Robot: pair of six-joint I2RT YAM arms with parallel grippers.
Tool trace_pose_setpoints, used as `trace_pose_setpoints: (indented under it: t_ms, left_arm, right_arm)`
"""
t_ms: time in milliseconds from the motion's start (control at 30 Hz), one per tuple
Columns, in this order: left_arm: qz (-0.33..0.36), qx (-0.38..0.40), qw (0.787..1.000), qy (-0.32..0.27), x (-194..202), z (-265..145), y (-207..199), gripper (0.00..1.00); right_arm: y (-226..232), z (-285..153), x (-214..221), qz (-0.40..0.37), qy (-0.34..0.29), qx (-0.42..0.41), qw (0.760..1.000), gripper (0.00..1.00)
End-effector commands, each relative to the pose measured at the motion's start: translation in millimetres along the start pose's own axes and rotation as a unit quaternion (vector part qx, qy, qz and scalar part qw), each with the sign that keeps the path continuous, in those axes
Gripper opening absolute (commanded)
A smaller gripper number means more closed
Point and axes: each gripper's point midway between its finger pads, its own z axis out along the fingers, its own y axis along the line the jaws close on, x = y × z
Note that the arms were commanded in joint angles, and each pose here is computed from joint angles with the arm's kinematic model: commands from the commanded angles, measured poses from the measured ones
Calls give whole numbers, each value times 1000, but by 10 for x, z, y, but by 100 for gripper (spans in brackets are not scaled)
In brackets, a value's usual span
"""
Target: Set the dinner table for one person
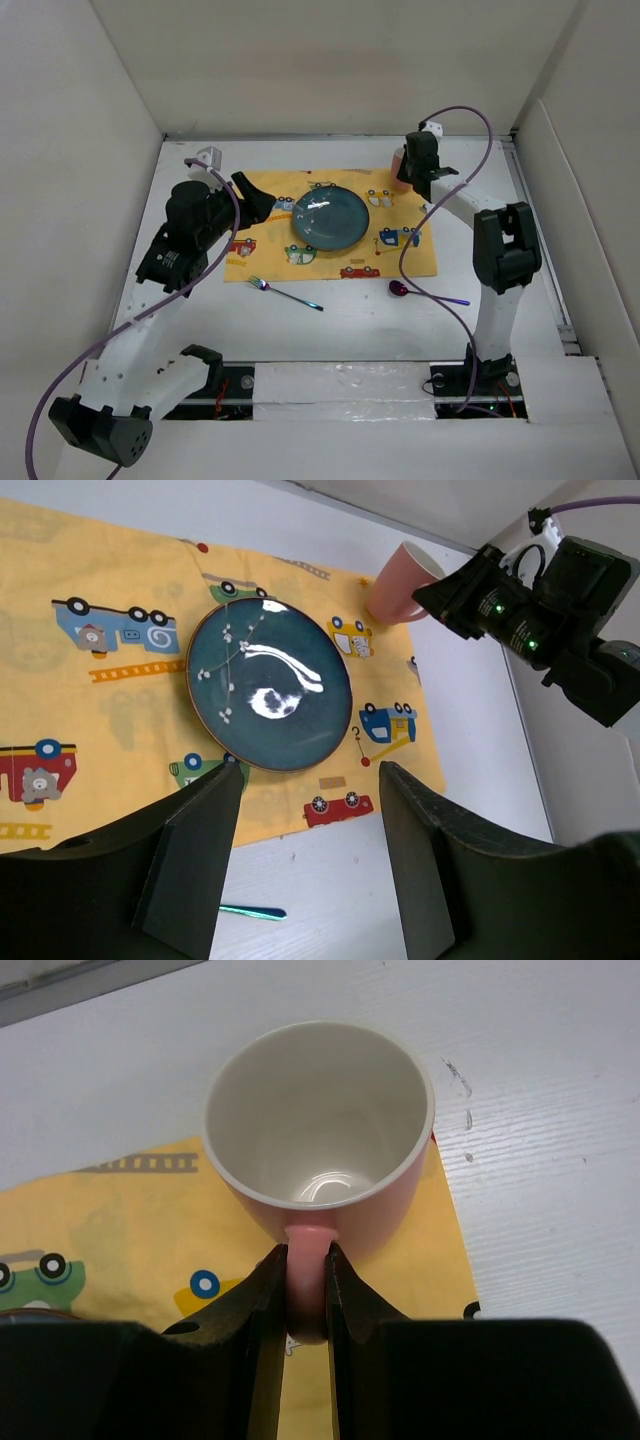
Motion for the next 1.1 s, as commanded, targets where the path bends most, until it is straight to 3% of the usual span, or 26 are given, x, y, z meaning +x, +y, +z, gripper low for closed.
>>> trace_pose_setpoints:
  t_ms: [0, 133, 467, 567, 700, 767, 800, 833, 867, 900, 967, 1033, 1067]
  left_arm:
    - [7, 16, 1000, -8, -26, 34, -53, 53]
    - [4, 16, 1000, -5, -3, 36, -47, 53]
    - [1, 27, 1000, -3, 25, 13, -77, 53]
    - [1, 29, 1000, -3, 26, -3, -85, 53]
    - [2, 34, 999, -9, -27, -46, -128, 52]
    - [1, 38, 999, -18, -95, -72, -169, 52]
    - [0, 41, 999, -20, -118, -77, -192, 52]
    - [-4, 41, 999, -21, -131, -81, -202, 52]
    - [-8, 45, 999, -23, -150, -93, -225, 51]
    - [-11, 51, 998, -26, -168, -114, -258, 49]
    - [-17, 58, 998, -30, -202, -147, -303, 44]
    - [-17, 59, 998, -31, -229, -193, -327, 27]
    - [-17, 45, 998, -38, -293, -248, -311, 10]
  right_arm:
    - [208, -85, -618, 26, -103, -21, 994, 0]
    - [141, -130, -521, 28, -98, 3, 995, 0]
    - [130, -359, -357, 48, -80, 15, 996, 48]
    - [129, -475, -456, 60, -89, 11, 994, 58]
    - [167, -795, -640, 78, -96, -3, 992, 62]
    - [241, -1080, -753, 87, -101, -24, 991, 60]
    - [350, -1228, -749, 90, -102, -41, 990, 53]
    - [376, -1306, -621, 86, -89, -49, 991, 42]
    - [516, -1429, -522, 80, -70, -86, 991, 14]
    - [654, -1651, -511, 76, -63, -130, 987, 0]
    - [1066, -1981, 34, 32, 3, -221, 975, 0]
    - [1444, -2461, 458, -13, 32, -296, 954, 0]
    - [1567, -2656, 951, -48, 75, -327, 941, 0]
